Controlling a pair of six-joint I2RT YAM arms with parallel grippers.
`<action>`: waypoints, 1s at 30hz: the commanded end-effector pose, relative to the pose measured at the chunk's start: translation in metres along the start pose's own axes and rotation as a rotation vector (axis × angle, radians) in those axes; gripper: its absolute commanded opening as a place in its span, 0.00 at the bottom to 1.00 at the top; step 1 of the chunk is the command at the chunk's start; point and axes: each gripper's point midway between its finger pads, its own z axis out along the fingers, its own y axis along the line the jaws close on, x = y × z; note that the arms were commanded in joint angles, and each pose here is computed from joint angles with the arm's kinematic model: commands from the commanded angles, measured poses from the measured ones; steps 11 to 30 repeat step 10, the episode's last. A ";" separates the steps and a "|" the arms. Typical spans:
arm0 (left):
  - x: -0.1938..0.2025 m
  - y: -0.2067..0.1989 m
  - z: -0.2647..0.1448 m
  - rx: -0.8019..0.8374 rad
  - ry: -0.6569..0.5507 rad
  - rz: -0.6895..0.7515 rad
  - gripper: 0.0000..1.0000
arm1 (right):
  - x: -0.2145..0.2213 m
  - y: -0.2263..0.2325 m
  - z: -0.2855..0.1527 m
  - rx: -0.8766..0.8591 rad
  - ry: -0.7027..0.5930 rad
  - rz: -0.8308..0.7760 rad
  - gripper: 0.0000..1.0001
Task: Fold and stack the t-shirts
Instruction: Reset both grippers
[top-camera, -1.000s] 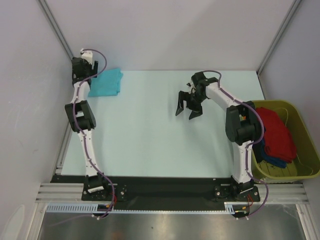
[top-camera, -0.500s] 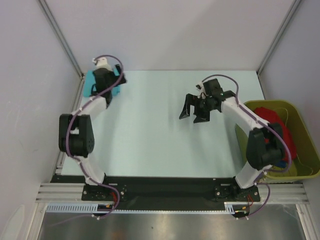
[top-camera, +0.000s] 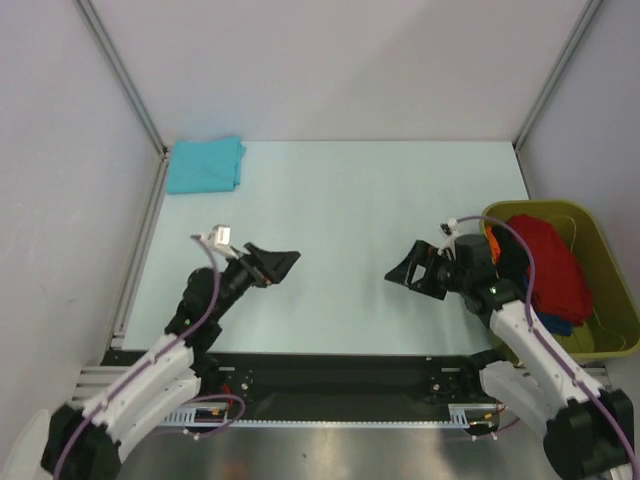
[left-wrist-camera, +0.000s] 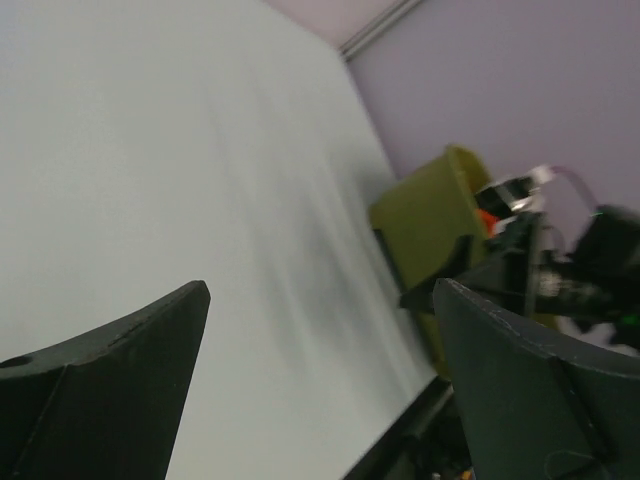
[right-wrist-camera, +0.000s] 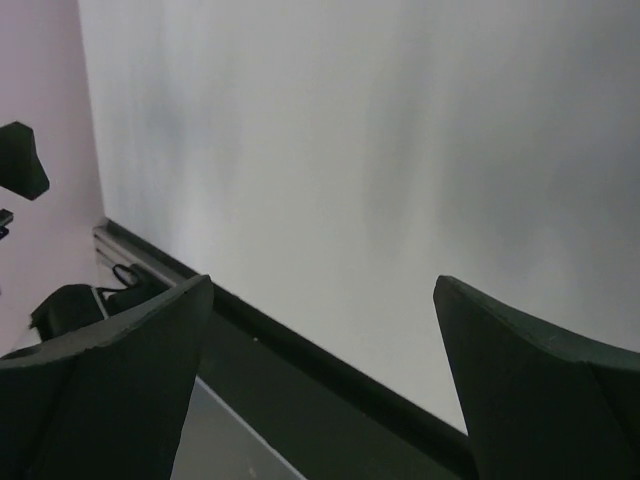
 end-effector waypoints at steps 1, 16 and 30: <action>0.000 -0.025 -0.042 0.147 -0.061 -0.187 1.00 | 0.008 0.005 -0.010 -0.090 -0.121 0.089 1.00; 0.017 -0.079 -0.107 0.506 0.034 -0.441 1.00 | 0.038 0.013 -0.044 -0.253 -0.217 0.178 1.00; 0.017 -0.079 -0.107 0.506 0.034 -0.441 1.00 | 0.038 0.013 -0.044 -0.253 -0.217 0.178 1.00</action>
